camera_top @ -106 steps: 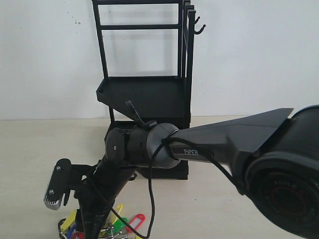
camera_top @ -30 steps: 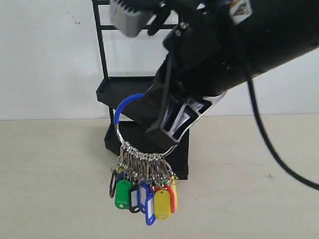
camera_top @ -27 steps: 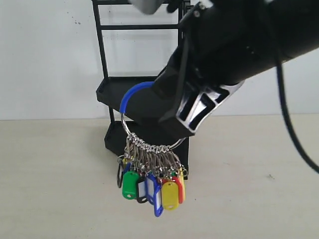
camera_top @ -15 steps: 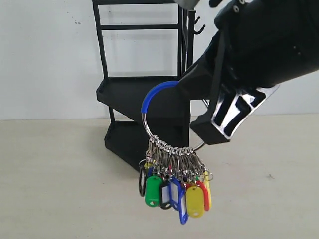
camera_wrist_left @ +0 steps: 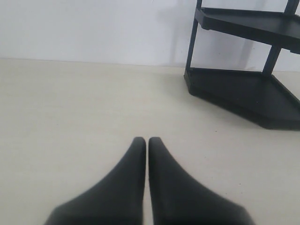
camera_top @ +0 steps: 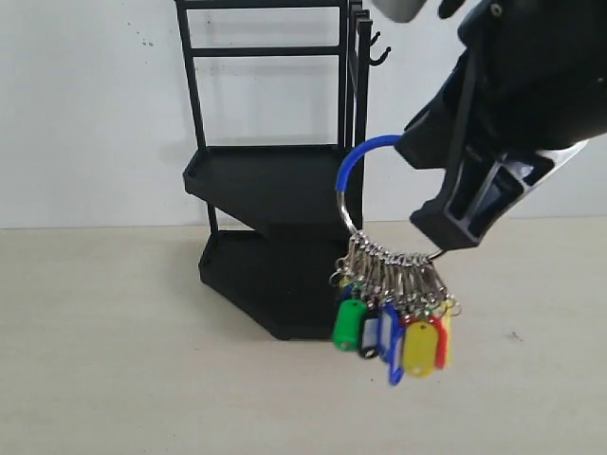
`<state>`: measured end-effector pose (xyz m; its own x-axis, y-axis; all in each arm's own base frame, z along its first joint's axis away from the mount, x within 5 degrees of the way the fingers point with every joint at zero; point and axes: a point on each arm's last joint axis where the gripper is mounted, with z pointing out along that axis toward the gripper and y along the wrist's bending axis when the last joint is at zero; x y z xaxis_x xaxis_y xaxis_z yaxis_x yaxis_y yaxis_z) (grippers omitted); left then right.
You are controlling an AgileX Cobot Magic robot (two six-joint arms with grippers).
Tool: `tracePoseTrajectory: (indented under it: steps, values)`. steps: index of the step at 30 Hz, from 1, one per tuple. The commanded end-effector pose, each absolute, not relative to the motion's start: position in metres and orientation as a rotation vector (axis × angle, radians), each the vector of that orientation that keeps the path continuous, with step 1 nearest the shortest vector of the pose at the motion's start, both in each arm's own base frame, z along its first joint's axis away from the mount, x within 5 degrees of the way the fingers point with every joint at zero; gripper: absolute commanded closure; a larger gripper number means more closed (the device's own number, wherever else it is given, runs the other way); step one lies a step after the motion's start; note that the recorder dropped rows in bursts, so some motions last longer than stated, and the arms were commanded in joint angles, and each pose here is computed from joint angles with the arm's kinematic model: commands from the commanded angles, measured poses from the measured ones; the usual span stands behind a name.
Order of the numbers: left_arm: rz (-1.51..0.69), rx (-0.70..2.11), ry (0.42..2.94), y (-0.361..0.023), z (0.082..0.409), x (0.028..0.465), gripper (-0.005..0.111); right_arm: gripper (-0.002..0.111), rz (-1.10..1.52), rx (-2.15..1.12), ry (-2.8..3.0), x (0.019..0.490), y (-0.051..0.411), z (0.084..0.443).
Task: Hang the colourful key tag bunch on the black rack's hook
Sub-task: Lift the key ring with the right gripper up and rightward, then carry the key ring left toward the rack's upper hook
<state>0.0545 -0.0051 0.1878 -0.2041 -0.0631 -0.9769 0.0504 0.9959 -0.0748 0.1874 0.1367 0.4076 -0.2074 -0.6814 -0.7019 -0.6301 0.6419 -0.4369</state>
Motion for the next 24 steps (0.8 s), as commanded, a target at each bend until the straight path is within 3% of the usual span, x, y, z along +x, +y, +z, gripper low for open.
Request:
tracePoseTrajectory:
  steps: [1, 12, 24]
  values:
    - [-0.094, -0.005, 1.771, -0.005, 0.187, 0.055, 0.102, 0.109, -0.150, -0.938, 1.880, 0.179, 0.117, 0.422]
    - [-0.094, -0.005, 1.771, -0.005, 0.187, 0.055, 0.102, 0.109, -0.479, -0.642, 1.871, 0.175, 0.076, 0.441]
    - [-0.094, -0.005, 1.771, -0.005, 0.187, 0.055, 0.102, 0.109, -0.661, -0.567, 1.800, 0.216, 0.098, 0.429]
